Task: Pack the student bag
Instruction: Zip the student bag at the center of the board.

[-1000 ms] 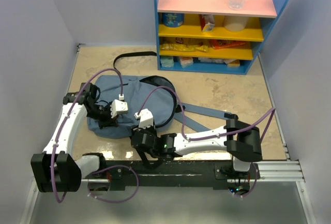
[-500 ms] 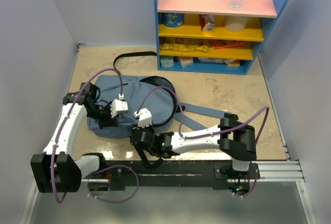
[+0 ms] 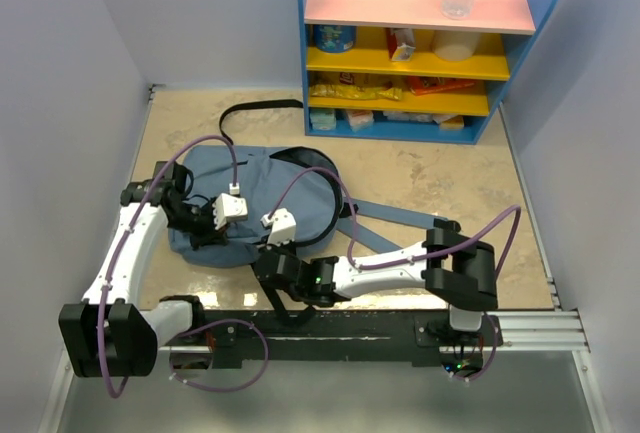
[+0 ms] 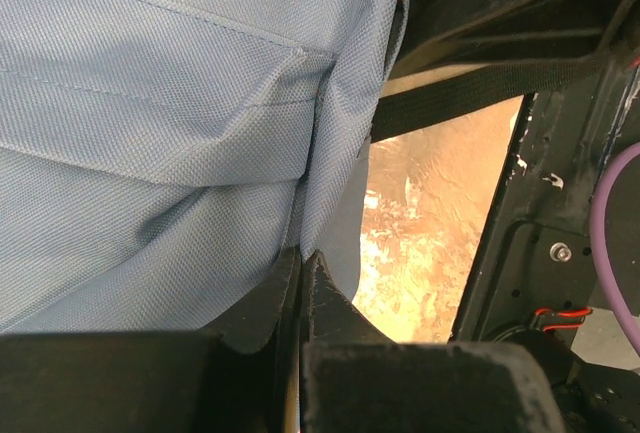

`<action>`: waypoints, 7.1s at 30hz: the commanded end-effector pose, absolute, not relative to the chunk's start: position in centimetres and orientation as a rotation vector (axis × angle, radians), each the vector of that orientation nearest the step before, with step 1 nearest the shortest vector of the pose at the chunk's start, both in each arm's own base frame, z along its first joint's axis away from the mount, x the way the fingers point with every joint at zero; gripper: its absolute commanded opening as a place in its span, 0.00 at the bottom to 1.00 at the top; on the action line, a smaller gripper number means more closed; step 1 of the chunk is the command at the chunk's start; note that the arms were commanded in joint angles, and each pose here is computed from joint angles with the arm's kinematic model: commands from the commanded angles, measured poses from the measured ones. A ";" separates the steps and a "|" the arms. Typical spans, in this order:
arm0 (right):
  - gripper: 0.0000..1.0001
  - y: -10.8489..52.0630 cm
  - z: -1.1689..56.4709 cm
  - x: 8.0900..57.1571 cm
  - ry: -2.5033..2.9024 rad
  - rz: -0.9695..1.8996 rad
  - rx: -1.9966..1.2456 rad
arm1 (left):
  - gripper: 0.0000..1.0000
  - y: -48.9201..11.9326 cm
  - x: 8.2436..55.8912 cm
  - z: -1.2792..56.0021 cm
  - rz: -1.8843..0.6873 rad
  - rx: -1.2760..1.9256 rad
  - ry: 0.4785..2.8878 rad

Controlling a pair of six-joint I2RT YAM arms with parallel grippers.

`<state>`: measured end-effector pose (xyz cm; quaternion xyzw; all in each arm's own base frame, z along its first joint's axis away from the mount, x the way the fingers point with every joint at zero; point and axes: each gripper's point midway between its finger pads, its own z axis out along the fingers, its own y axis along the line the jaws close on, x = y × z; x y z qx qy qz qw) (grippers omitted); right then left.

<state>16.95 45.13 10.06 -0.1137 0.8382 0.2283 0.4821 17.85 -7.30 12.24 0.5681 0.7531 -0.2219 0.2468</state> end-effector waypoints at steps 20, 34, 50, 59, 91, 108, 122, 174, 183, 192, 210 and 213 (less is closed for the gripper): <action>0.00 43.6 18.0 17.4 2.118 0.912 -0.213 | 0.96 -12.7 16.1 14.1 -0.843 1.592 1.825; 0.00 44.7 19.7 16.9 2.138 1.013 -0.258 | 0.37 -16.2 16.9 10.4 -0.745 1.696 1.800; 0.00 38.9 20.4 21.3 2.213 0.945 -0.140 | 0.00 -13.8 15.6 8.4 -0.617 1.748 1.875; 0.00 37.6 19.8 22.9 2.314 0.929 -0.175 | 0.00 -13.0 15.5 8.6 -0.567 1.769 1.884; 0.00 32.6 17.1 24.0 2.402 0.818 -0.293 | 0.44 -1.5 16.1 7.6 0.012 1.798 2.087; 0.00 36.5 16.9 21.6 2.417 1.021 -0.367 | 1.00 -21.7 14.8 18.1 -0.895 1.614 1.695; 0.00 35.9 16.9 20.8 2.431 1.042 -0.332 | 1.00 -22.6 21.1 17.5 -0.474 1.469 1.703; 0.00 32.7 16.7 25.1 2.501 0.915 -0.280 | 0.07 -15.7 12.9 7.0 -0.489 1.960 1.785; 0.00 30.8 18.6 26.5 2.458 0.911 -0.231 | 0.07 -12.9 13.0 4.8 -0.326 2.027 1.808; 0.00 29.5 18.9 29.5 2.426 0.863 -0.192 | 0.11 -10.0 12.7 6.3 -0.175 2.158 1.748; 0.00 28.0 18.2 33.5 2.432 0.781 -0.199 | 0.44 -6.4 13.9 10.5 -0.094 2.111 1.847; 0.00 27.8 17.6 32.5 2.436 0.815 -0.182 | 0.97 -9.0 15.9 14.0 -0.159 1.943 1.821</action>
